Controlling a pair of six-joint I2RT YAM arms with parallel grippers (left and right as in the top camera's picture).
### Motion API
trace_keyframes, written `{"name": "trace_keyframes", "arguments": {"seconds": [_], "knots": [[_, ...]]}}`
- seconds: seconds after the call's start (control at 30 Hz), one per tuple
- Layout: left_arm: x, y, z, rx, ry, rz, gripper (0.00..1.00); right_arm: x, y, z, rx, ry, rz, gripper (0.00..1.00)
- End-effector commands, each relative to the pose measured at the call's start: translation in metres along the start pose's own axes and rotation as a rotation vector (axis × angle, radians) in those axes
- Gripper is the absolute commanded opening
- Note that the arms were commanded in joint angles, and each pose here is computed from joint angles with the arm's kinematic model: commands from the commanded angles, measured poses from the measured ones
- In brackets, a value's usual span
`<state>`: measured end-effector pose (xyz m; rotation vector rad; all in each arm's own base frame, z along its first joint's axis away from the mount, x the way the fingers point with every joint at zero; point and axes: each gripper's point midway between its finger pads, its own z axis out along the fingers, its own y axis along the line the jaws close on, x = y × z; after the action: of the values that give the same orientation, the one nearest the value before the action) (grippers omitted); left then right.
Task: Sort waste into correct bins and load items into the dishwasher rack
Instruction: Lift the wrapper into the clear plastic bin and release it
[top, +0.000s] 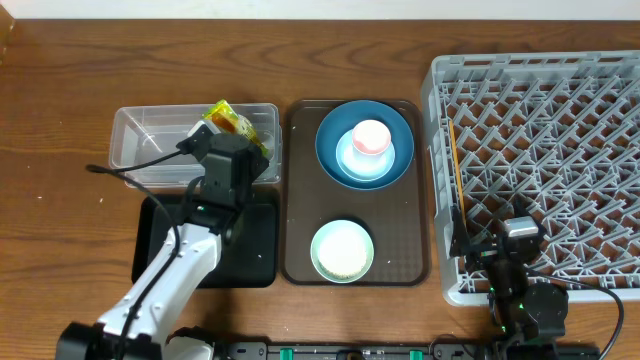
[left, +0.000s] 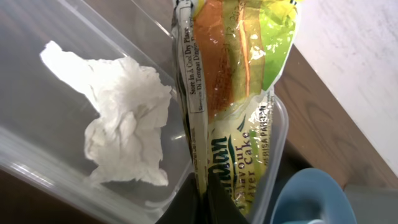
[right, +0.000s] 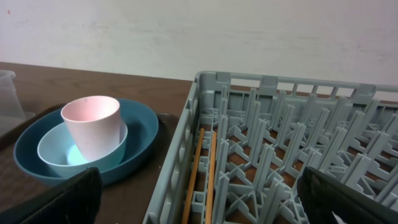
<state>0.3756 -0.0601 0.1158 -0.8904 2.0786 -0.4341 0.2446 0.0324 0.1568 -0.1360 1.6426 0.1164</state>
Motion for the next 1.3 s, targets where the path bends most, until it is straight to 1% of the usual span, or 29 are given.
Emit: {"name": "trace_keyframes", "arguments": {"seconds": [0.0,0.17,0.27,0.33,0.43,0.53,0.67,0.87,1.07,1.17,1.2,1.27], "knots": [[-0.008,-0.002,0.003,0.001,-0.031,-0.006,0.08,0.002,0.003,0.000,-0.010,0.005,-0.011,0.99],[-0.005,-0.011,0.002,0.044,-0.006,-0.007,0.13,0.001,0.003,0.000,-0.010,0.005,-0.011,0.99],[0.004,-0.027,0.000,0.117,0.070,0.076,0.13,0.002,0.003,0.000,-0.010,0.005,-0.011,0.99],[0.004,-0.034,-0.003,0.133,0.104,0.077,0.11,0.002,0.003,0.000,-0.011,0.005,-0.011,0.99],[-0.011,-0.041,-0.008,0.106,0.114,0.083,0.08,0.001,0.003,0.000,-0.010,0.005,-0.011,0.99],[-0.029,-0.046,-0.015,0.084,0.106,0.102,0.08,0.002,0.003,0.000,-0.010,0.005,-0.011,0.99],[-0.042,-0.043,-0.016,0.068,0.086,0.099,0.08,0.002,0.003,0.000,-0.010,0.005,-0.011,0.99],[-0.033,-0.021,0.002,-0.008,0.129,0.092,0.07,0.002,0.003,0.000,-0.010,0.005,-0.011,0.99],[-0.008,-0.005,0.024,-0.061,0.219,0.035,0.08,0.002,0.003,0.000,-0.010,0.005,-0.011,0.99],[-0.002,0.001,0.030,-0.082,0.235,0.032,0.17,0.001,0.003,0.000,-0.011,0.005,-0.011,0.99],[-0.001,0.002,0.031,-0.086,0.238,0.032,0.22,0.002,0.003,0.000,-0.010,0.005,-0.011,0.99],[0.000,0.003,0.031,-0.089,0.244,0.032,0.26,0.002,0.003,0.000,-0.011,0.005,-0.011,0.99]]}}
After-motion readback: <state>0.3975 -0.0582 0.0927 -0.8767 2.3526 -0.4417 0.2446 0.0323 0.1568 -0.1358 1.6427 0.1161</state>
